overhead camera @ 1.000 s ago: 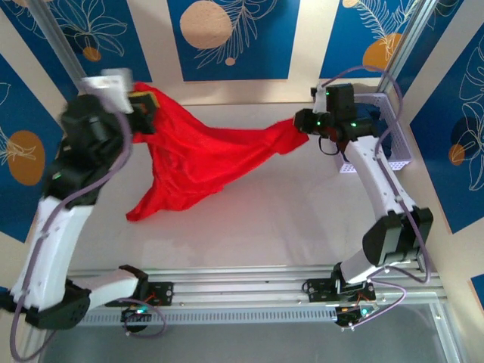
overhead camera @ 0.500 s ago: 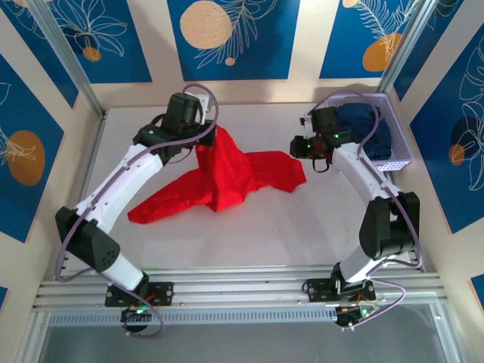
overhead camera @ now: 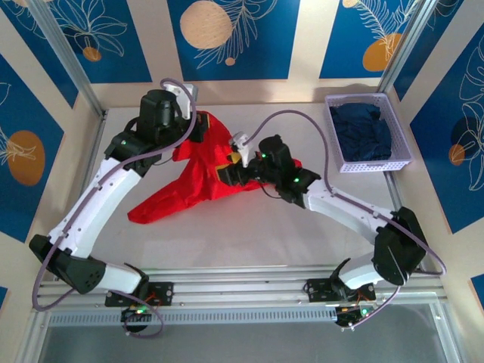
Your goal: Fold the inside-out t-shirt
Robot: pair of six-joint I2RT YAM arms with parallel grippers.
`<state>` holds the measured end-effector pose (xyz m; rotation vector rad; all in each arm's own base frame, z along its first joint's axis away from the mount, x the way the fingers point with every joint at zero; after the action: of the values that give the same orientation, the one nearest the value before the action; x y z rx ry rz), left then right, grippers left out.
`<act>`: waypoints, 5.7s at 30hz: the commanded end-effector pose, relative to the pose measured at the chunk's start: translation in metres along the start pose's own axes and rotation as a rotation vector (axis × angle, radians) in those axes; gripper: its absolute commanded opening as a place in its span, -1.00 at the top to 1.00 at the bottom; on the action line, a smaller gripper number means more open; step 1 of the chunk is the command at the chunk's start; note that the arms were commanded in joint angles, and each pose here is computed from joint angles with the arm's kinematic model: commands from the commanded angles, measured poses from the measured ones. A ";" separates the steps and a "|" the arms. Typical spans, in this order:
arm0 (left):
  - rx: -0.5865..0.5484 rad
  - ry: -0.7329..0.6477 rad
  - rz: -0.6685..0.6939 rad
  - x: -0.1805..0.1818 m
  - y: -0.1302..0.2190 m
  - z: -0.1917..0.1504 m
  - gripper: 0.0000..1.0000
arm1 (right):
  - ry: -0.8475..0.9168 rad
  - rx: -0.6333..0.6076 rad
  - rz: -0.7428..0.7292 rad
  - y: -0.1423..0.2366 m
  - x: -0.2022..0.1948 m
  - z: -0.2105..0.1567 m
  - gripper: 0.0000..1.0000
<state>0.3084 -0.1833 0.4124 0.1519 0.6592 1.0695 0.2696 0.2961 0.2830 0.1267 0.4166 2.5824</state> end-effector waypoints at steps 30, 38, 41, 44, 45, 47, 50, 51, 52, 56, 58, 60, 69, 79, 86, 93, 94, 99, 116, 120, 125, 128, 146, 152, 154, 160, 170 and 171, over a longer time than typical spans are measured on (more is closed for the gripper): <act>0.412 0.061 0.102 0.105 -0.122 -0.156 -0.33 | -0.930 0.350 -0.321 0.067 -0.085 -0.172 1.00; 0.422 0.081 0.116 0.109 -0.114 -0.164 -0.36 | -0.592 0.426 -0.496 0.075 -0.074 -0.149 0.14; 0.396 0.075 0.149 0.111 -0.102 -0.159 -0.37 | -0.414 0.447 -0.573 0.075 -0.060 -0.137 -0.02; 0.373 0.083 0.172 0.116 -0.092 -0.158 -0.39 | -0.257 0.440 -0.582 0.066 -0.039 -0.129 -0.06; 0.368 0.085 0.177 0.117 -0.089 -0.159 -0.39 | -0.224 0.442 -0.576 0.062 -0.033 -0.129 -0.07; 0.367 0.089 0.184 0.118 -0.086 -0.159 -0.39 | -0.188 0.447 -0.554 0.053 -0.022 -0.128 -0.07; 0.367 0.090 0.191 0.120 -0.083 -0.160 -0.40 | -0.141 0.481 -0.571 0.039 -0.016 -0.132 -0.08; 0.368 0.092 0.192 0.120 -0.082 -0.160 -0.40 | -0.114 0.489 -0.585 0.035 -0.014 -0.131 -0.08; 0.369 0.090 0.194 0.120 -0.081 -0.160 -0.40 | -0.081 0.500 -0.594 0.031 -0.011 -0.132 -0.08; 0.363 0.085 0.202 0.121 -0.078 -0.160 -0.40 | -0.034 0.522 -0.557 0.015 -0.007 -0.137 -0.05; 0.367 0.086 0.204 0.122 -0.079 -0.161 -0.40 | -0.038 0.525 -0.536 0.005 -0.007 -0.141 -0.04; 0.369 0.087 0.207 0.123 -0.079 -0.162 -0.40 | -0.025 0.528 -0.534 -0.004 -0.010 -0.145 -0.04; 0.388 0.112 0.212 0.127 -0.076 -0.173 -0.40 | 0.009 0.492 -0.580 0.009 -0.029 -0.118 0.88; 0.362 0.120 0.106 0.115 -0.069 -0.172 -0.43 | -0.214 0.181 -0.333 0.082 -0.041 -0.024 1.00; 0.356 0.105 -0.010 0.105 -0.073 -0.177 -0.50 | -0.320 -0.013 -0.214 0.114 -0.064 0.036 1.00; 0.419 0.053 -0.063 0.092 -0.091 -0.184 -0.50 | -0.377 -0.033 -0.243 0.121 -0.086 0.043 1.00; 0.426 0.053 -0.062 0.091 -0.095 -0.185 -0.49 | -0.390 -0.039 -0.240 0.122 -0.089 0.043 1.00; 0.452 0.040 -0.102 0.083 -0.113 -0.184 -0.49 | -0.417 -0.036 -0.235 0.120 -0.096 0.040 1.00; 0.264 -0.323 -0.136 0.005 -0.104 -0.145 -0.63 | -0.444 -0.004 -0.185 0.113 -0.101 0.032 1.00; 0.260 -0.374 -0.155 -0.014 -0.113 -0.141 -0.74 | -0.447 -0.001 -0.179 0.112 -0.101 0.033 1.00; 0.242 -0.388 -0.178 -0.028 -0.121 -0.132 -0.78 | -0.448 0.005 -0.176 0.112 -0.100 0.031 1.00; 0.230 -0.395 -0.138 -0.028 -0.127 -0.126 -0.76 | -0.448 0.007 -0.174 0.112 -0.100 0.031 1.00; 0.200 -0.390 -0.171 -0.045 -0.145 -0.103 0.48 | -0.460 0.030 -0.177 0.106 -0.103 0.022 1.00; 0.189 -0.383 -0.167 -0.046 -0.136 -0.087 1.00 | -0.459 0.035 -0.190 0.105 -0.106 0.023 1.00; 0.172 -0.359 -0.186 -0.045 -0.123 -0.077 1.00 | -0.466 0.067 -0.257 0.107 -0.112 0.021 1.00; 0.041 -0.158 -0.173 -0.036 -0.058 -0.020 1.00 | -0.436 0.239 -0.447 0.111 -0.125 0.008 0.14; -0.203 -0.150 -0.060 -0.046 0.026 0.049 1.00 | -0.229 0.141 -0.066 0.067 -0.040 -0.016 -0.35; -0.216 -0.154 -0.055 -0.048 0.031 0.055 1.00 | -0.201 0.126 -0.043 0.060 -0.030 -0.016 -0.38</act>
<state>0.3029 -0.2073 0.4762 0.0435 0.4157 0.9941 0.2766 0.2044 0.2786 0.5350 0.5751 2.3144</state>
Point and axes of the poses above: each hand's point on the last joint's axis, 136 mm out from that joint toward the fingers, its own y axis back along the fingers, its own x axis along the line the jaws close on, z = x × y, the point moved 7 cm from there along y, back along the fingers, and after that the axes turned 9 degrees about y, right-handed, at the moved point
